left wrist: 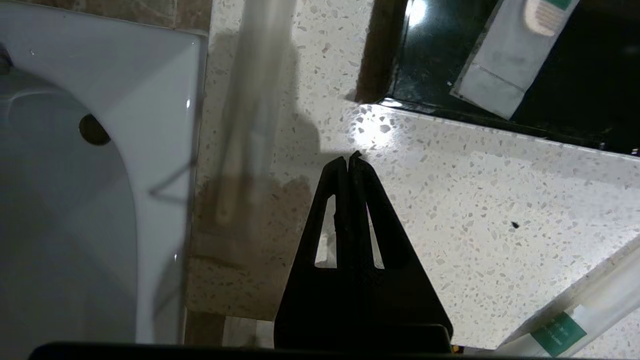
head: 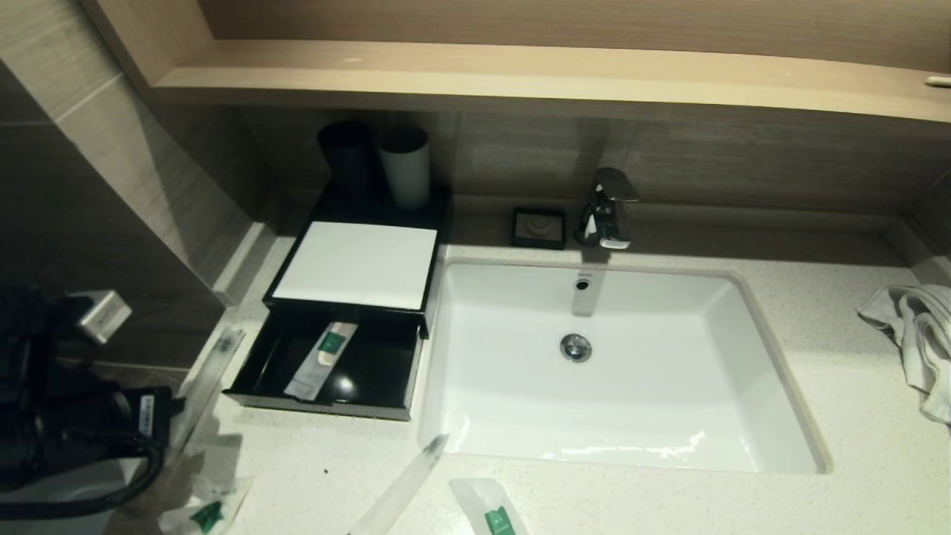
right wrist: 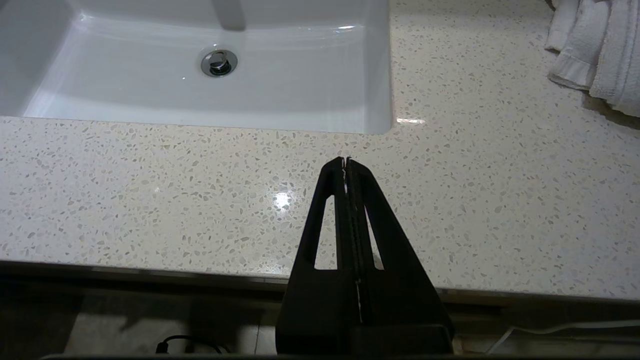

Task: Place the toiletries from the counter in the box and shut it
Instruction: Pick up the bathroom toiletry

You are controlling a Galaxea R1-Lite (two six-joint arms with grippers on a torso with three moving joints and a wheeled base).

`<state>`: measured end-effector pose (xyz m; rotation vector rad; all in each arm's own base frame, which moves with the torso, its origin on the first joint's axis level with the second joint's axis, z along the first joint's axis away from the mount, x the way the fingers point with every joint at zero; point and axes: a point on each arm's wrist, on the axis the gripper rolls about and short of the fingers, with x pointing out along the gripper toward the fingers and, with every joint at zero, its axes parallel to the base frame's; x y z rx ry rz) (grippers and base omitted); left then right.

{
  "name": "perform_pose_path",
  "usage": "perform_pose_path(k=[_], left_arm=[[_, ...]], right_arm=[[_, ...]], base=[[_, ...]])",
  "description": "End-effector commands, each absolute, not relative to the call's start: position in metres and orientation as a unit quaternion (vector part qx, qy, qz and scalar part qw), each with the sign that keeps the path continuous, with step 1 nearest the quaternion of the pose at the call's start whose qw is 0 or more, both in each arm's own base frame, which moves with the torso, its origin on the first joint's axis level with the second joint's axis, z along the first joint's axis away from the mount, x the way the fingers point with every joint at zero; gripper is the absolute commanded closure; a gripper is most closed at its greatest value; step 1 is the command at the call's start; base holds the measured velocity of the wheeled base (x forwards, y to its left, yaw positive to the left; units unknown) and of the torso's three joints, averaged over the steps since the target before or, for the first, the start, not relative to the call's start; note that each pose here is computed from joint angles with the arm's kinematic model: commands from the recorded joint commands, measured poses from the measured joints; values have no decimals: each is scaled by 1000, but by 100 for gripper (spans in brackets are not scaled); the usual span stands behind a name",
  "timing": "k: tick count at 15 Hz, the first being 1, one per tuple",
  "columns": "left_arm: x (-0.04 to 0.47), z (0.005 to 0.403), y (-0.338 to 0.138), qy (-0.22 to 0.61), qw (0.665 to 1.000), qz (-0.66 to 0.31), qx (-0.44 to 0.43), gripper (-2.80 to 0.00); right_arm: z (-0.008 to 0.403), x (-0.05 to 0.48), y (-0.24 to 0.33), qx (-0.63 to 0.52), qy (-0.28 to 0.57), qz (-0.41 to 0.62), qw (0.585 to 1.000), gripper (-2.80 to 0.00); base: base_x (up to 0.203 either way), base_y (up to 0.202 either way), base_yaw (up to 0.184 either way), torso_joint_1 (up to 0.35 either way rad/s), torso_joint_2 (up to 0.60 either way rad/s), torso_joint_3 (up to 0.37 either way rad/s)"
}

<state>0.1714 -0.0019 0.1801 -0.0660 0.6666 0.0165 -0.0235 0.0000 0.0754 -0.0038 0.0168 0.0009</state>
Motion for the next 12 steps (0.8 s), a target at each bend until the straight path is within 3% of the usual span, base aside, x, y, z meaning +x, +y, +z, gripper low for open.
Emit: perform_pose_path(k=[1, 12], left_arm=[[174, 177, 6, 335, 941, 40, -35, 0], [170, 152, 27, 389, 919, 69, -2, 0]], right_arm=[[75, -24, 0, -2, 8, 0, 1000, 0], [75, -24, 0, -2, 8, 1, 1000, 0]], base=[[0, 0, 0, 0, 0, 0], [0, 0, 0, 0, 0, 0]])
